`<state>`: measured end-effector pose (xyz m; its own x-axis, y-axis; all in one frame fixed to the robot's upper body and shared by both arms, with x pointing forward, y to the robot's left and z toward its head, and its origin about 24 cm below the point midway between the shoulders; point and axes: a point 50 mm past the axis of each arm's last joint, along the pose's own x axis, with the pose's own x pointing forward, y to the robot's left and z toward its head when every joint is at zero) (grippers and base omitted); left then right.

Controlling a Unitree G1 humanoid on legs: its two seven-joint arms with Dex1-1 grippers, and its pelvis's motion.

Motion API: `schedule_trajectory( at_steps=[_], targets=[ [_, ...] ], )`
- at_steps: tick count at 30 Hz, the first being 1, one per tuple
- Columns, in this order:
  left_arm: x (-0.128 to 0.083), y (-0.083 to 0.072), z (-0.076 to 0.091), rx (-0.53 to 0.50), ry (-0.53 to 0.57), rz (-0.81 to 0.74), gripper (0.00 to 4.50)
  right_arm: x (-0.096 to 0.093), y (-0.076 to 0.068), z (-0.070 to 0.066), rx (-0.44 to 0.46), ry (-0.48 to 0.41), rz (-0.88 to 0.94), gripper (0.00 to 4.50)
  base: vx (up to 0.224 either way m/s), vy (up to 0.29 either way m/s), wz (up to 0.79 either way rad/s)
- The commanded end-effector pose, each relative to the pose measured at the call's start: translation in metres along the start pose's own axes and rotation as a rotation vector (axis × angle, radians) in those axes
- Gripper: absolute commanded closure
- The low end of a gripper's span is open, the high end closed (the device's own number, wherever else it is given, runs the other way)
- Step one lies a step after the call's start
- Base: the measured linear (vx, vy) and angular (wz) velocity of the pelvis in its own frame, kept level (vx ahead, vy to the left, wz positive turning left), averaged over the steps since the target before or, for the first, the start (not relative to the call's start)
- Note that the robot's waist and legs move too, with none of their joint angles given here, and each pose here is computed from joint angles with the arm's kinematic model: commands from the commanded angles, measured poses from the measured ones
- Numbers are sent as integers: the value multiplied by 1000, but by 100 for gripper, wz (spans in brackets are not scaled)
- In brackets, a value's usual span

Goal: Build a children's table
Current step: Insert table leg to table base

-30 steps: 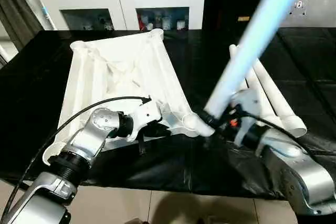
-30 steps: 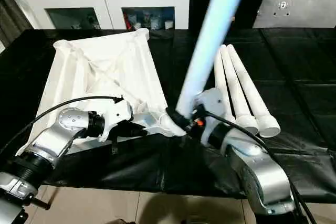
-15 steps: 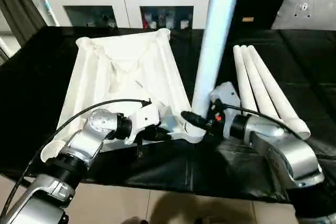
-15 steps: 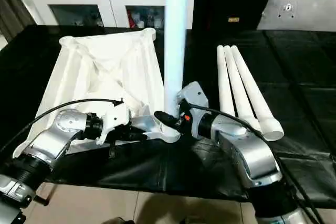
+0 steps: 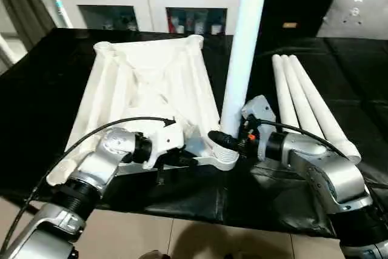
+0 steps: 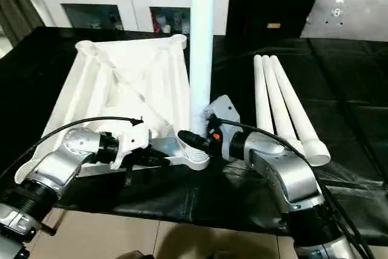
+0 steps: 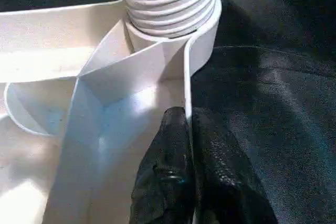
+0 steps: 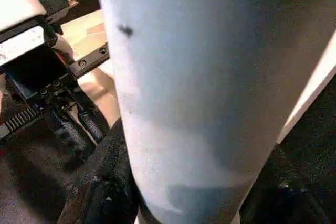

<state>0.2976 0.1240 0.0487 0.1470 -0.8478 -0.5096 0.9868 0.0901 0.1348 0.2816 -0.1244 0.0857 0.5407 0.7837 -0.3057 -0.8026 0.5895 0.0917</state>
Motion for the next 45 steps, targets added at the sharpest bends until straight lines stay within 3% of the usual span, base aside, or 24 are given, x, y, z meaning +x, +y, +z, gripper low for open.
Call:
schedule_trajectory(
  at_steps=[1, 8, 13, 18, 22, 25, 30, 38, 45],
  targets=[
    [2, 2, 6, 37, -7, -4, 450, 1, 1, -22, 77, 73, -2, 259, 0, 0, 0],
    [0, 7, 6, 27, -19, 41, 450, -6, 0, -38, 221, -12, -40, 259, 0, 0, 0],
    [-1, 9, 5, 19, -24, 59, 450, -8, 4, -46, 262, -57, -58, 259, 0, 0, 0],
    [-1, 9, 4, 16, -23, 61, 450, -10, 11, -52, 176, -50, -58, 259, 0, 0, 0],
    [-1, 9, 4, 33, -7, 40, 450, -8, 11, -54, 79, 28, -17, 259, 0, 0, 0],
    [-1, 9, 5, 37, -6, 35, 450, -7, 11, -55, 58, 51, 9, 259, 0, 0, 0],
    [-2, 10, 6, 55, 3, 24, 450, -8, 13, -63, -9, 166, 132, 259, 0, 0, 0],
    [-7, 13, 11, 85, 14, -5, 450, -11, 23, -72, -14, 235, 263, 259, 0, 0, 0],
    [-10, 26, 21, 118, 22, -17, 450, -9, 36, -75, 8, 260, 389, 259, 0, 0, 0]
  ],
)
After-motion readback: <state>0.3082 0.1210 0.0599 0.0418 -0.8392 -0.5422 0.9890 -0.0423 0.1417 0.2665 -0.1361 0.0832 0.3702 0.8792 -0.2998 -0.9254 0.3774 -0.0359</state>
